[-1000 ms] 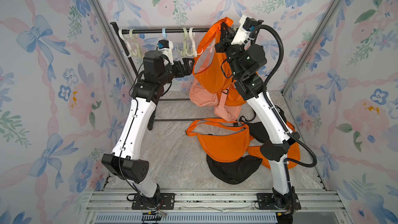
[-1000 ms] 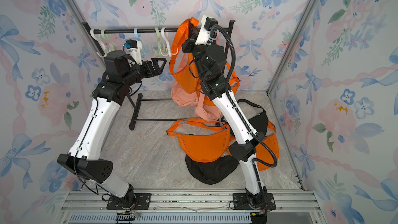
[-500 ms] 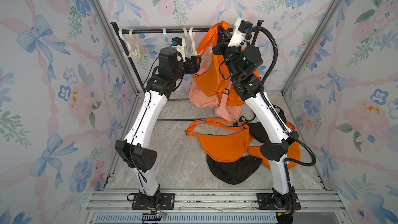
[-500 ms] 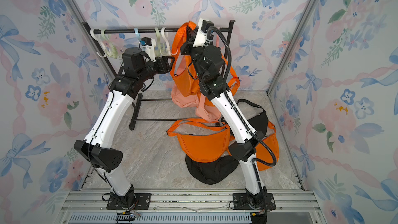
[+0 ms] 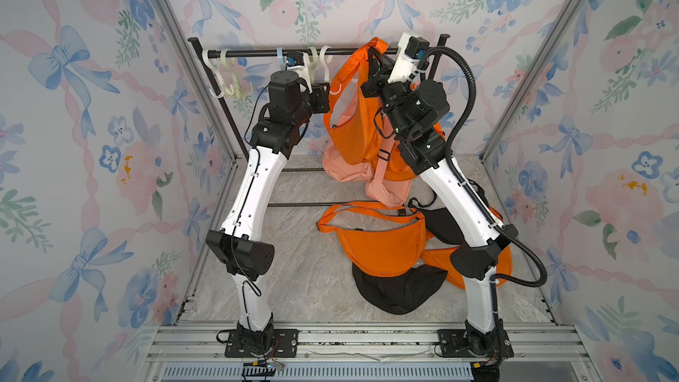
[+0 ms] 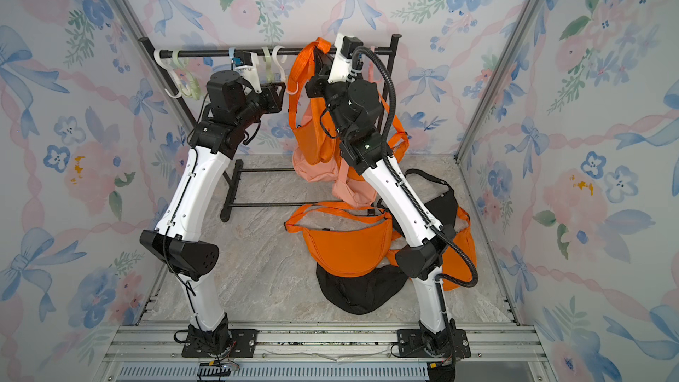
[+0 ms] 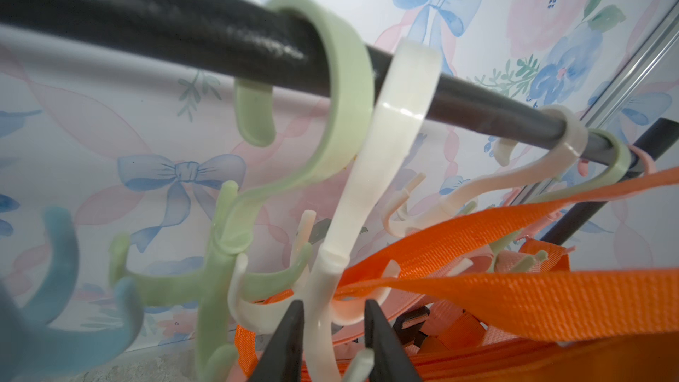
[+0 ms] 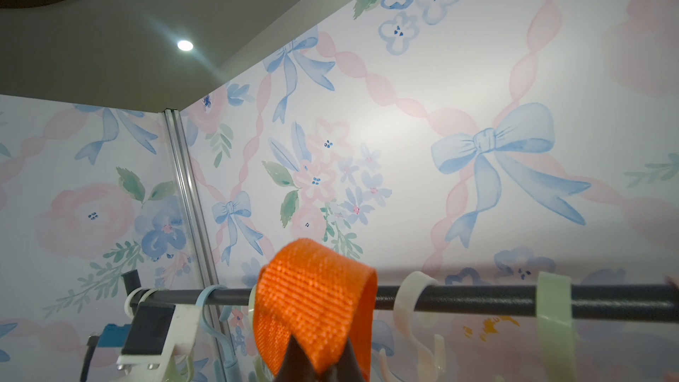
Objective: Take the bag off the hook
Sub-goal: Pick up the bag from the hook.
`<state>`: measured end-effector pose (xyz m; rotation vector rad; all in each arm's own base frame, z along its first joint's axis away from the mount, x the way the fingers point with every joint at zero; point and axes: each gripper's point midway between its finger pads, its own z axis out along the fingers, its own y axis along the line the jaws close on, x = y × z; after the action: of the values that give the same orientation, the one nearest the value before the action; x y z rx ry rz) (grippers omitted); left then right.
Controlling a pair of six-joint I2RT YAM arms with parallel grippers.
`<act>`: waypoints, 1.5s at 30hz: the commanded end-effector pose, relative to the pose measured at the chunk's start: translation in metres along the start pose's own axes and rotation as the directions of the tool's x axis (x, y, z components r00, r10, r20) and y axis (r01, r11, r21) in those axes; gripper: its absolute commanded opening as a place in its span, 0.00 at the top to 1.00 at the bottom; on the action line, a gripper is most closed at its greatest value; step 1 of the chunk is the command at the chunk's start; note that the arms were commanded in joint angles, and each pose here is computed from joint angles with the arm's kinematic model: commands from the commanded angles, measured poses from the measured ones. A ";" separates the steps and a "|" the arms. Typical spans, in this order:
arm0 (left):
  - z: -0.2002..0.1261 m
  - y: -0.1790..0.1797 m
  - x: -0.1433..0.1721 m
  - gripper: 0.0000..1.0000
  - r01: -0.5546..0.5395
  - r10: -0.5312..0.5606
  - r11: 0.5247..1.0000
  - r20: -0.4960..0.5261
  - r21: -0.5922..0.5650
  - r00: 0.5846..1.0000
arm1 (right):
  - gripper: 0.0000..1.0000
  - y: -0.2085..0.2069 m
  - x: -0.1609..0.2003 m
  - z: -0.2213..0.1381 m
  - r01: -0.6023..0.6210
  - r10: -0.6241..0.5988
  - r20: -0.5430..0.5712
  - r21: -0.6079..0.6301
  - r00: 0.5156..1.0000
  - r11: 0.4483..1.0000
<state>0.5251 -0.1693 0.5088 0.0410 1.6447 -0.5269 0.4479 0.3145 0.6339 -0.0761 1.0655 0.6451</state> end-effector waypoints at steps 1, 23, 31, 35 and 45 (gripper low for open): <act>-0.013 0.011 -0.024 0.73 -0.017 0.018 0.999 0.056 -0.029 0.998 | 1.00 0.015 -0.033 -0.006 -0.045 0.049 0.094 -0.046 0.994 0.998; -0.052 0.024 -0.027 0.15 0.017 -0.017 1.000 0.023 0.003 1.000 | 1.00 0.054 -0.013 -0.013 -0.009 0.015 0.056 -0.114 0.998 0.993; -0.106 0.020 -0.017 0.02 0.042 -0.042 0.999 0.019 -0.031 0.999 | 1.00 0.079 -0.030 -0.082 -0.018 0.018 -0.004 -0.210 1.000 0.978; -0.156 0.022 -0.024 0.02 0.068 -0.059 0.995 0.102 -0.078 0.993 | 1.00 0.090 -0.039 -0.120 -0.035 0.030 -0.025 -0.246 0.999 0.969; -0.247 0.056 0.006 0.02 0.125 -0.065 0.956 0.224 -0.266 0.972 | 1.00 0.136 0.020 -0.166 -0.168 0.097 -0.218 -0.337 0.971 0.926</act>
<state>0.3129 -0.0473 0.5101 -0.2145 1.5094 -0.4128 0.2584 0.3508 0.5876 -0.3564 1.0993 0.9017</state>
